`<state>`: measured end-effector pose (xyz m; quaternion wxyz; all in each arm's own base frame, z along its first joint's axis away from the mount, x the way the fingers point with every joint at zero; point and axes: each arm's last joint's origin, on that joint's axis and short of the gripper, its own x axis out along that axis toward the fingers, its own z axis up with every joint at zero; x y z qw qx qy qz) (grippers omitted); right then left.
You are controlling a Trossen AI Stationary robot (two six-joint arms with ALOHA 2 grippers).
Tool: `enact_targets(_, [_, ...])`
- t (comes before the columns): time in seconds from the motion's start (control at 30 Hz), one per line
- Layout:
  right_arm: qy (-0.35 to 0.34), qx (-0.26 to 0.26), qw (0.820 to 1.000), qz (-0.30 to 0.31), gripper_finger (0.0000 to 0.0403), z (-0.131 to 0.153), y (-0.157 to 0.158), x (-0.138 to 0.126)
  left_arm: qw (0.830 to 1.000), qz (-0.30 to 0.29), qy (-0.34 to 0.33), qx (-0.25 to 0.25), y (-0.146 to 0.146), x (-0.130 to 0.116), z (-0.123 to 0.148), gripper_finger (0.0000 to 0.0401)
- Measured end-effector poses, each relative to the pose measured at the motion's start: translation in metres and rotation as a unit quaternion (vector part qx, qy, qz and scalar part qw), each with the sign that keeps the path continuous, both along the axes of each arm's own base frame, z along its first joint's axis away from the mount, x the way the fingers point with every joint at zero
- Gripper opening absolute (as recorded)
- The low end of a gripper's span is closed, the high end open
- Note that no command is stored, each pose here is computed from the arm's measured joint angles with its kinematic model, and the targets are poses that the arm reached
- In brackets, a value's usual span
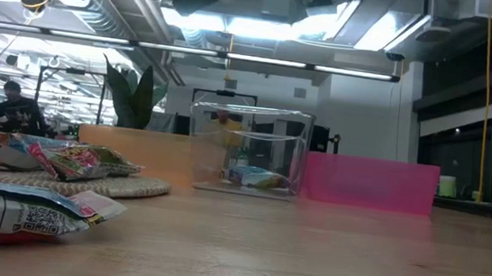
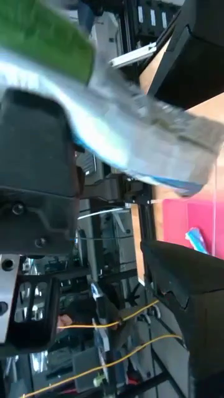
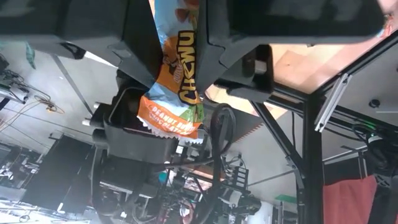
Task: Pick and place Granola Bars by type
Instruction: Put the bottom right yellow granola bar into the orange bin
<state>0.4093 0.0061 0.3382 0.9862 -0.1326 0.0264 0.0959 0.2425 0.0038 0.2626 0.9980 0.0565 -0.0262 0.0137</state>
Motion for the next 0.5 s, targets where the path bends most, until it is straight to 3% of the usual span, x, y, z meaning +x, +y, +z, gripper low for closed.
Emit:
enact_targets(0.13, [0.001, 0.000, 1.000, 0.000, 0.0087, -0.0001, 0.0000, 0.0000, 1.000, 0.002, 0.016, 0.002, 0.0000, 0.0055, -0.0050, 0.0306])
enact_targets(0.27, [0.008, 0.001, 1.000, -0.001, 0.0087, -0.0014, 0.0001, -0.0001, 0.999, 0.028, 0.028, 0.002, 0.0015, 0.0071, -0.0089, 0.0259])
enact_targets(0.5, [0.020, 0.001, 1.000, -0.003, 0.0087, -0.0038, -0.0005, -0.0003, 0.998, 0.050, 0.034, 0.003, 0.0028, 0.0061, -0.0093, 0.0120])
